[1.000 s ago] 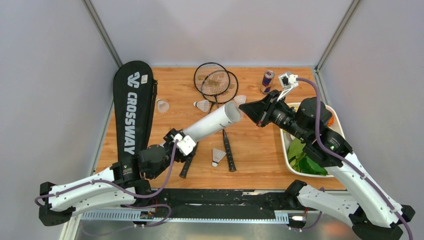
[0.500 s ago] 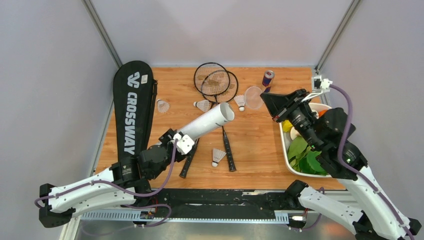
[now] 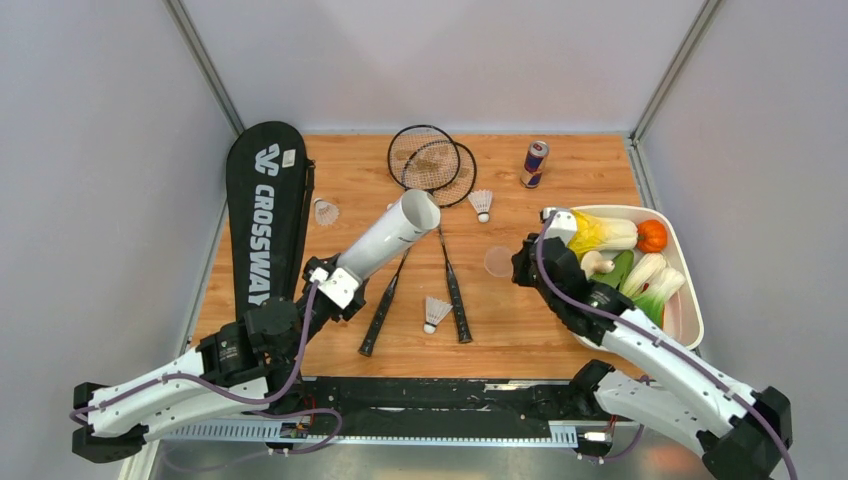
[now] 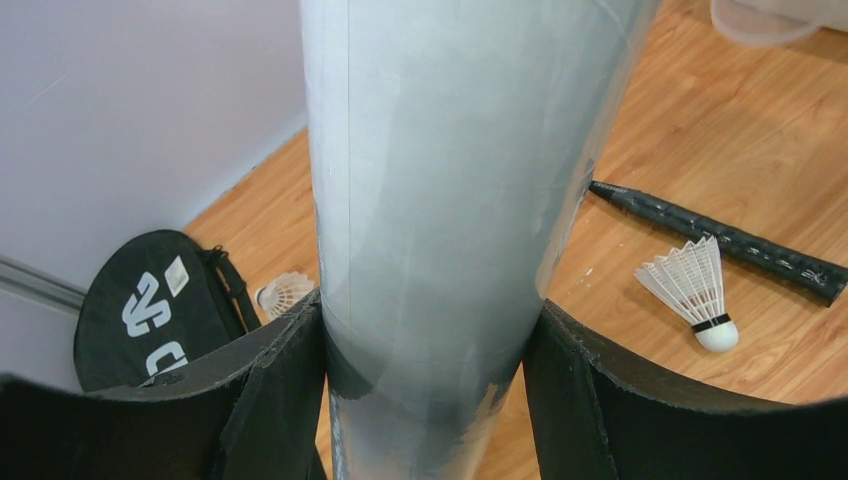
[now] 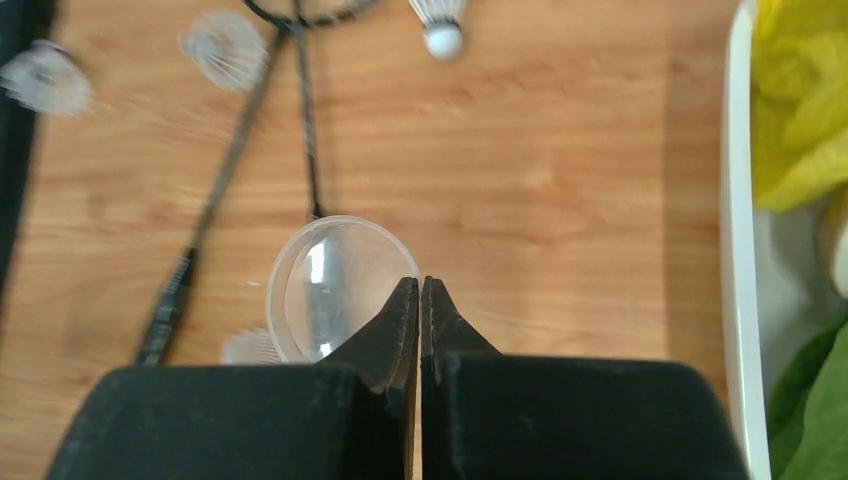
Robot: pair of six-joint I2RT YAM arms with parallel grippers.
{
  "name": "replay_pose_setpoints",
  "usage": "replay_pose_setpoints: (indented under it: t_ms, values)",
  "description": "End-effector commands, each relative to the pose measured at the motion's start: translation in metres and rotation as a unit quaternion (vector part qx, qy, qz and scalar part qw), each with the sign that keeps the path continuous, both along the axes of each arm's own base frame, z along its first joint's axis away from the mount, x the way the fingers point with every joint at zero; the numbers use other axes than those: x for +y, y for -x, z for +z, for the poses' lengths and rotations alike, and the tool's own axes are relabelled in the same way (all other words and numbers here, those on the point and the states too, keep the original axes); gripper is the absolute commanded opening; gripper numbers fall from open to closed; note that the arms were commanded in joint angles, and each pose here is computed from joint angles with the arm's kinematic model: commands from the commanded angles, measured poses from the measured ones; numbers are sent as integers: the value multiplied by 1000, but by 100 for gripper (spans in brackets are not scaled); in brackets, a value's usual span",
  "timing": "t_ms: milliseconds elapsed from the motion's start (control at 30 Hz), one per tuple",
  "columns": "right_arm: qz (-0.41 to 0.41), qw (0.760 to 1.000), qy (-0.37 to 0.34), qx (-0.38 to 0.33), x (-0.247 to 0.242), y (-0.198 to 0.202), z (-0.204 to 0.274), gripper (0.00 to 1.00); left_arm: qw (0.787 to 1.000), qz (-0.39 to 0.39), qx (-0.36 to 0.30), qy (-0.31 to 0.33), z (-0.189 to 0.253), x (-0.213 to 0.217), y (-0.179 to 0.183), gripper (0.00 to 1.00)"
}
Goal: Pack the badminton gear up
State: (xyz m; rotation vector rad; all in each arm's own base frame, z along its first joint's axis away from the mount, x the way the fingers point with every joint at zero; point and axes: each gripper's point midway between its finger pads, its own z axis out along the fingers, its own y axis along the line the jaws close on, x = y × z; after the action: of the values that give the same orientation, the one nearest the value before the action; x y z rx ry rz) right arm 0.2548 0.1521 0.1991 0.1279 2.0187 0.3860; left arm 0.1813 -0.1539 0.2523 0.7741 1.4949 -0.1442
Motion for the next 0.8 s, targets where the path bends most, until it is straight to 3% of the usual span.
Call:
replay_pose_setpoints:
  t_ms: [0, 300, 367, 433, 500, 633, 767]
  values:
    - [-50, 998, 5, 29, -14, -9, -45, 0, 999, 2, -17, 28, 15, -1, -2, 50]
    - [-43, 994, 39, 96, -21, -9, -116, 0, 999, -3, -14, 28, 14, -3, -1, 51]
    - [-31, 994, 39, 98, -18, -9, -114, 12, 1000, -6, -14, 26, 13, -4, 0, 51]
    - [-18, 995, 36, 94, -14, -9, -106, 32, 1000, -6, -14, 25, 13, -4, 0, 51]
    - [2, 996, 29, 89, -8, -8, -94, 42, 1000, -6, -15, 25, 13, -3, 0, 51]
    - [97, 993, -9, 67, 24, -1, -63, 44, 1000, -7, -16, 22, 12, -4, 0, 51]
    - [271, 961, -52, 33, 76, 19, -37, 44, 999, -17, -16, 24, 13, -5, 2, 51]
